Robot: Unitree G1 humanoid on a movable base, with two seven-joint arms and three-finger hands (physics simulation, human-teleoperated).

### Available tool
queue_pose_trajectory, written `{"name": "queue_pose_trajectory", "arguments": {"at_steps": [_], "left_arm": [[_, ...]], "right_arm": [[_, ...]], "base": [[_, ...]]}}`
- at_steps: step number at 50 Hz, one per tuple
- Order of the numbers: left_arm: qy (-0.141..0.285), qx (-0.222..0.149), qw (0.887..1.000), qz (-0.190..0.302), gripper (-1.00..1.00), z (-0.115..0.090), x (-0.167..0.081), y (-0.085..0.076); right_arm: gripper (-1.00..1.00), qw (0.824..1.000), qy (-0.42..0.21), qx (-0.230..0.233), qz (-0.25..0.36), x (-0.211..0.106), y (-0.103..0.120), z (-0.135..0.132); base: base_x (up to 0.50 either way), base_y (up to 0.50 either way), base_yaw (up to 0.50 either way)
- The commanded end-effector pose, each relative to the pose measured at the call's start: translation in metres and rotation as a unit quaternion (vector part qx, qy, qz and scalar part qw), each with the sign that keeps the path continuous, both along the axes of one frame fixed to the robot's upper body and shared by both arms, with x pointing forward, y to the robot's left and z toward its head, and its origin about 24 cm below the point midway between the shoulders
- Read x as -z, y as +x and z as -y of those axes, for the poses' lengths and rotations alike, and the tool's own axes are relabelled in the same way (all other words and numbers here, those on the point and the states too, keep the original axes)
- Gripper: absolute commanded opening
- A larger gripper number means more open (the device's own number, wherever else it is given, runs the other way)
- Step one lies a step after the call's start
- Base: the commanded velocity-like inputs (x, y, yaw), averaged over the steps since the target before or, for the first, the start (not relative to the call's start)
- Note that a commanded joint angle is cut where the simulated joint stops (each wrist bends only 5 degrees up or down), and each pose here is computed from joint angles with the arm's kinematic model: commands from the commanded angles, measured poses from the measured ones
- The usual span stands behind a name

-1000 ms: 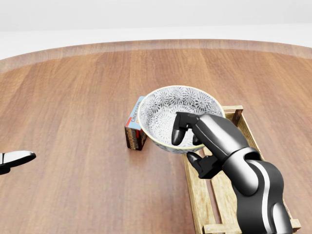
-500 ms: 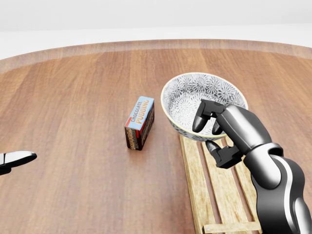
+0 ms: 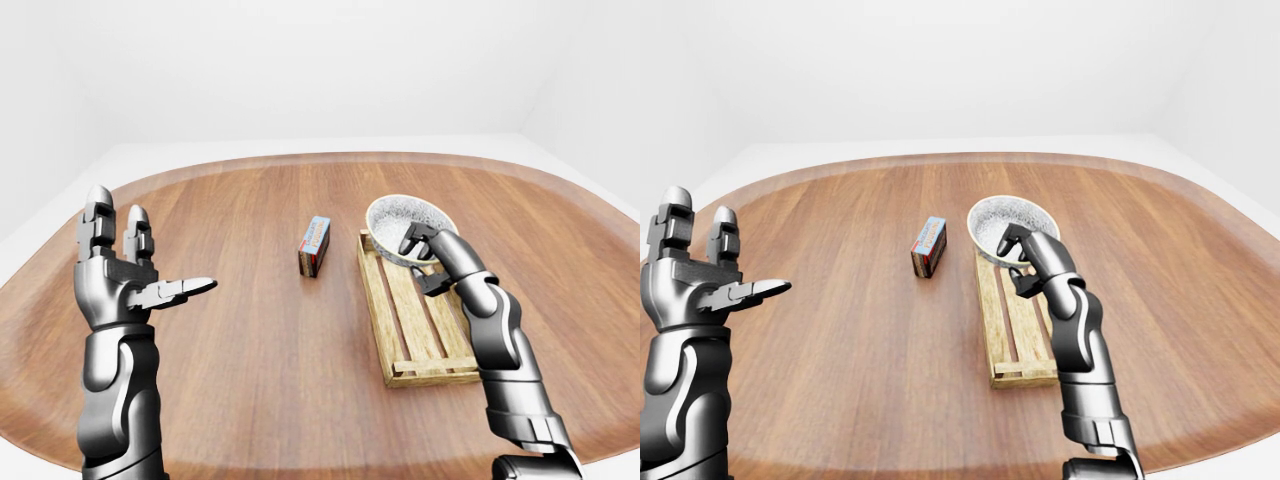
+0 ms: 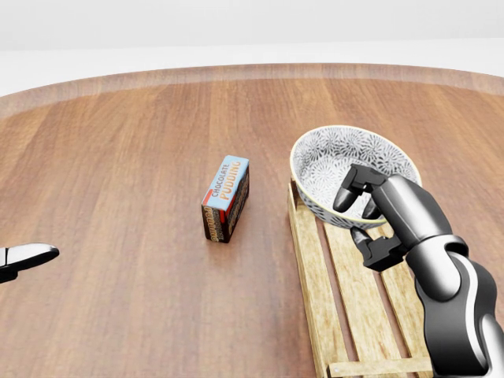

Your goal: Pick up the bowl on the left and put it in the tray.

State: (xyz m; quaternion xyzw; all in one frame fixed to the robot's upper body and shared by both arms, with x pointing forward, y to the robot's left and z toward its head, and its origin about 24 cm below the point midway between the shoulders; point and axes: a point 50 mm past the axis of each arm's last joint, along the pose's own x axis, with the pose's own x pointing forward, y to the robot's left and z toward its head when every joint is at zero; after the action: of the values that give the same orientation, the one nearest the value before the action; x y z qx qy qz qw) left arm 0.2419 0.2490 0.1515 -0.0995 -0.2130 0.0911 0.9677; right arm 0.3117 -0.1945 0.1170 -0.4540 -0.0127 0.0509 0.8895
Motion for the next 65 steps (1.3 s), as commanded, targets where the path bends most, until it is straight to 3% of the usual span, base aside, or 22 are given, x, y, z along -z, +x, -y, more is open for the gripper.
{"name": "queue_pose_trajectory", "arguments": {"at_steps": [1,21,39,50,65], "left_arm": [[0.000,0.000,1.000,-0.002,1.00,0.000,0.001,0.000],[0.000,0.000,1.000,-0.002,1.00,0.000,0.001,0.000],[0.000,0.001,1.000,-0.002,1.00,0.000,0.001,0.000],[-0.001,0.001,1.000,-0.002,1.00,0.000,0.001,0.000],[-0.001,0.000,1.000,0.002,1.00,0.000,-0.001,-0.001]], "right_arm": [[-1.00,0.999,0.020,0.041,0.011,0.006,0.003,0.015],[-1.00,0.998,-0.006,0.062,-0.019,0.024,0.006,0.022],[-1.00,0.993,0.025,0.100,-0.055,0.048,0.009,0.037],[-1.00,0.982,0.067,0.145,-0.102,0.079,0.011,0.046],[-1.00,0.976,0.067,0.159,-0.136,0.097,0.013,0.043]], "base": [[0.00,0.00,0.00],[0.00,0.00,0.00],[0.00,0.00,0.00],[0.00,0.00,0.00],[0.00,0.00,0.00]]}}
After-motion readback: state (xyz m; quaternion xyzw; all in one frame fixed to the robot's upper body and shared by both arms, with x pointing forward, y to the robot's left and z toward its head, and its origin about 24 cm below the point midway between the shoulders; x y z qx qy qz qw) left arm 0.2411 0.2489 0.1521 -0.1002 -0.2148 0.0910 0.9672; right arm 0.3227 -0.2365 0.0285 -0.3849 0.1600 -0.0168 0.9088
